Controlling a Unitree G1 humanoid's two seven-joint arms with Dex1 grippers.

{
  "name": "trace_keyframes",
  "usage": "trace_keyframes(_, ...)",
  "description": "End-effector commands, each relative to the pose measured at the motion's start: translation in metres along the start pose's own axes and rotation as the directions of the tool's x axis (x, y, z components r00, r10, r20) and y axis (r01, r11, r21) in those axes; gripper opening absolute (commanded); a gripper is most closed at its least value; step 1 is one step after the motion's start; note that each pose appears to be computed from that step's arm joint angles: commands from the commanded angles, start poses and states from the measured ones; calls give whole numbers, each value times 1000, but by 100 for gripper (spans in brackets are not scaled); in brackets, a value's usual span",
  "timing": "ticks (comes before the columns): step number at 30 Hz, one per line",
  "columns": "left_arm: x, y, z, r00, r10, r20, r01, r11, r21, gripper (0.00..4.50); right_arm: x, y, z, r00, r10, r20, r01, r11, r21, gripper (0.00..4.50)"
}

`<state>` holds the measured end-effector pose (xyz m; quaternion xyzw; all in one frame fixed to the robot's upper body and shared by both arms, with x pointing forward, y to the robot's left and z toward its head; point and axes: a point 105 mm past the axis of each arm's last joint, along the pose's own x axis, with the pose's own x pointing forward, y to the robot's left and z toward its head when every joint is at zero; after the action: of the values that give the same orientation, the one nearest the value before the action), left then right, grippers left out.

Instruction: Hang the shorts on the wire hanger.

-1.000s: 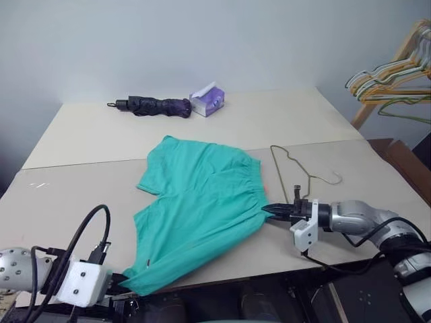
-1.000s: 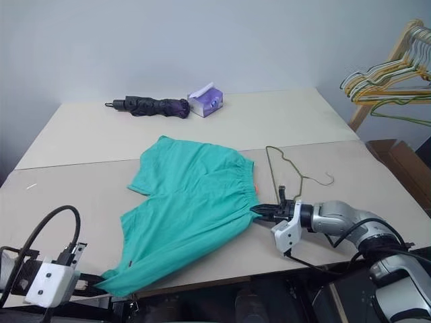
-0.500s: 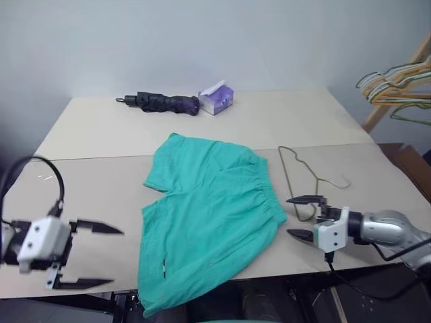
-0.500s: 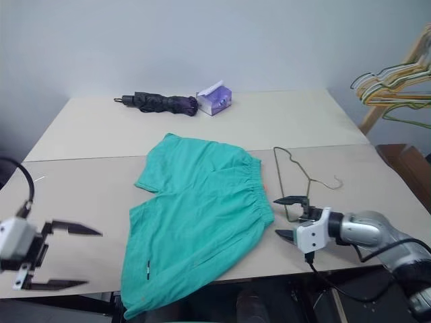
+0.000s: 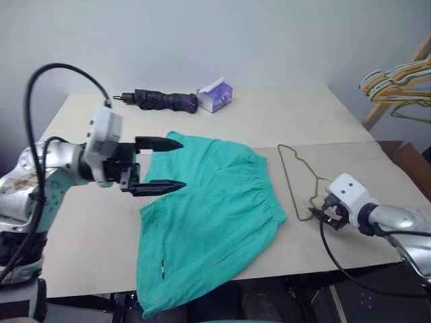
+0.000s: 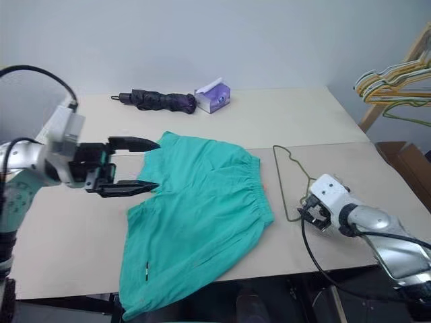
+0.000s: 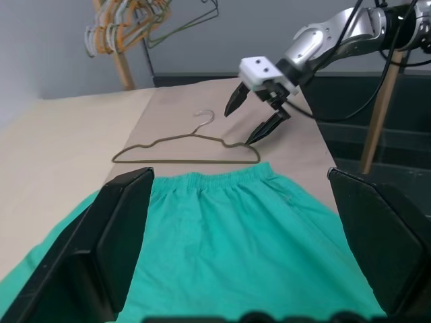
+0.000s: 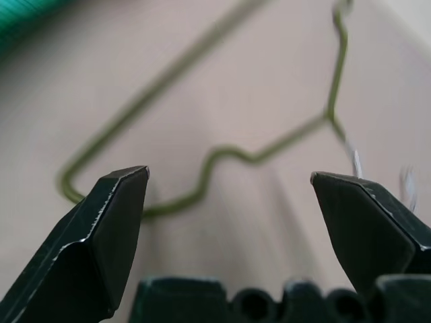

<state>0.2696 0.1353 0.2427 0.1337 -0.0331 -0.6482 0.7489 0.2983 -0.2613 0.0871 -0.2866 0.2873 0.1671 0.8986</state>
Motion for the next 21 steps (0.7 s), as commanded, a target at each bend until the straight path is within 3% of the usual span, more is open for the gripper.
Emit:
trace_keyframes(1,4,2,8,1000,-7,3,7,999,37,447,8,-1,-6,996,-28,-83,36,995,96,450)
trace_keyframes(4,7,3,9,1000,-13,8,13,999,46,450,20,0,-4,995,-23,-93,37,989,144,392)
trace_keyframes(15,10,9,6,1000,-6,18,4,997,75,450,25,-9,7,994,-35,-100,52,985,164,10)
trace_keyframes(21,21,26,3,997,67,38,-68,997,34,450,11,-38,41,982,-180,63,182,983,-19,4)
